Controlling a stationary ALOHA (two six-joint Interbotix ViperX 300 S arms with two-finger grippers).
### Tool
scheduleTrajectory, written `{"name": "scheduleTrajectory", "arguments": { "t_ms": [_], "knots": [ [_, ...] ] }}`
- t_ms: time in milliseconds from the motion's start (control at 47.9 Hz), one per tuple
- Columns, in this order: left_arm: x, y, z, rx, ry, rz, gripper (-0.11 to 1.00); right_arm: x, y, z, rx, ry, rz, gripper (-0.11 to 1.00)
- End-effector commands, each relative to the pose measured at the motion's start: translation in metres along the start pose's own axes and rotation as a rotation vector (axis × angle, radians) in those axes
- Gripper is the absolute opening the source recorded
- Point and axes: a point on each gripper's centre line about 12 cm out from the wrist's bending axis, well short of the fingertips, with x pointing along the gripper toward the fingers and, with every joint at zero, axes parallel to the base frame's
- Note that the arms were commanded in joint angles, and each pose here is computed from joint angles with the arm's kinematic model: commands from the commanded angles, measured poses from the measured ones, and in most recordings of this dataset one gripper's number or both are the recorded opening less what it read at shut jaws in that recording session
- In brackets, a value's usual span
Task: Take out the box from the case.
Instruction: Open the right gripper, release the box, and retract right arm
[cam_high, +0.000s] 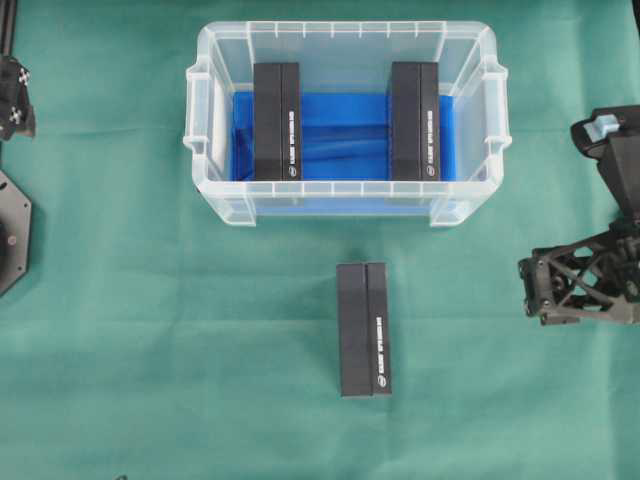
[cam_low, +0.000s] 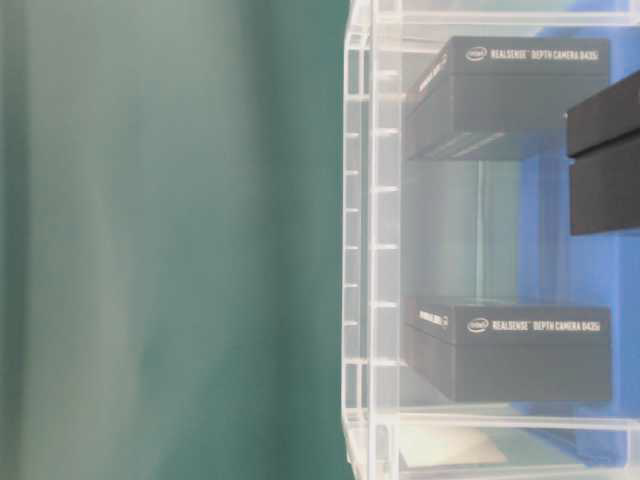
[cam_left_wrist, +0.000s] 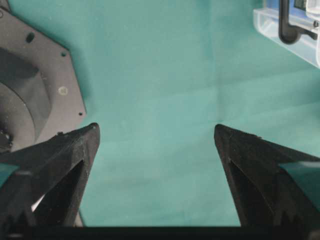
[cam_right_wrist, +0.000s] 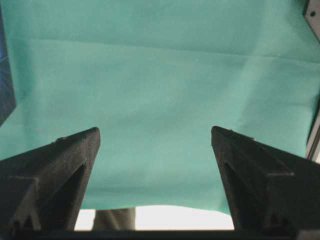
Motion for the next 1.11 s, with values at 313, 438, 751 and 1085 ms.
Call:
{"name": "scheduleTrajectory", "arguments": {
  "t_ms": [313, 438, 751, 1085],
  "knots": [
    [-0.004, -0.002, 0.002, -0.004, -0.007, -0.015, 0.95, -0.004, -0.004, 0.055, 0.022, -0.045, 0.035, 0.88],
    [-0.004, -0.002, 0.001, -0.002, -0.006, -0.014, 0.95, -0.005, -0.008, 0.087, 0.034, -0.06, 0.038, 0.88],
    [-0.004, -0.003, 0.001, -0.004, -0.005, -0.013, 0.95, -0.003, -0.014, 0.153, 0.03, -0.11, 0.034, 0.88],
    [-0.004, -0.002, 0.001, -0.037, -0.005, -0.013, 0.95, -0.002, -0.022, 0.187, 0.032, -0.129, 0.032, 0.88]
  ]
}}
